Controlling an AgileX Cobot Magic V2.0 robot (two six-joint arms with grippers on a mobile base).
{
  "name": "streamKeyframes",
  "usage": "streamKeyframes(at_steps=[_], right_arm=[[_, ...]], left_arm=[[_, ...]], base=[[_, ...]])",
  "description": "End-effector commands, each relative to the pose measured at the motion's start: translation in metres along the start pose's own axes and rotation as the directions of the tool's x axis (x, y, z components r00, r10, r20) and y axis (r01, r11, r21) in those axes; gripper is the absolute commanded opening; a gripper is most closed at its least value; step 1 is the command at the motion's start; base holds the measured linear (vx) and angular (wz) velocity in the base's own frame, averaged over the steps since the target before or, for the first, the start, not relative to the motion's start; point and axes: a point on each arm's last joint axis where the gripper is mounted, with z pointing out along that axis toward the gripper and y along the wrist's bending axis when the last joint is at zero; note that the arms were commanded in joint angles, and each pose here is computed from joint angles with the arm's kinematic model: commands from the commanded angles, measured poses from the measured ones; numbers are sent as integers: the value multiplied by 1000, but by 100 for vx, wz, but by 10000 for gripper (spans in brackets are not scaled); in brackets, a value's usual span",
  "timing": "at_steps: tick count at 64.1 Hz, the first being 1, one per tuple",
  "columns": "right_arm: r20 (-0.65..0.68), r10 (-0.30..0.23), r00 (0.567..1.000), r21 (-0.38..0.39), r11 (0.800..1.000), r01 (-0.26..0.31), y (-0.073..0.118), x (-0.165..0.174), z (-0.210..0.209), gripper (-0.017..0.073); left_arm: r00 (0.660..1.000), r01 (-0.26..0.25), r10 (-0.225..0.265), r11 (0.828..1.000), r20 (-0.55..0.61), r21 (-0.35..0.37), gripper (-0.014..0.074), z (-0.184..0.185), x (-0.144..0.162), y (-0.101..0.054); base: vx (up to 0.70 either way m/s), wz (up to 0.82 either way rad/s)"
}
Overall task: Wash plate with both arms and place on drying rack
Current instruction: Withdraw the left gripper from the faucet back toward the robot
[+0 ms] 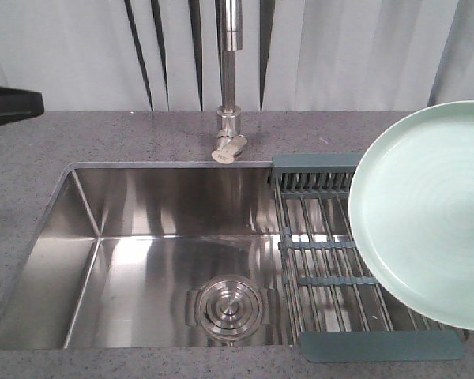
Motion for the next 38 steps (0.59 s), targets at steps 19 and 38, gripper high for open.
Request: streamKeyframes(at_steps=[19, 38], right_arm=[[72, 0, 997, 21, 1000, -2, -3, -8, -7, -6], [80, -9, 997, 41, 999, 5, -4, -8, -7, -6]], left_arm=[[990, -114, 122, 988, 76, -108, -7, -49, 69, -75], [988, 0, 39, 968, 150, -251, -7, -49, 122, -63]], base=[[0, 0], [0, 0]])
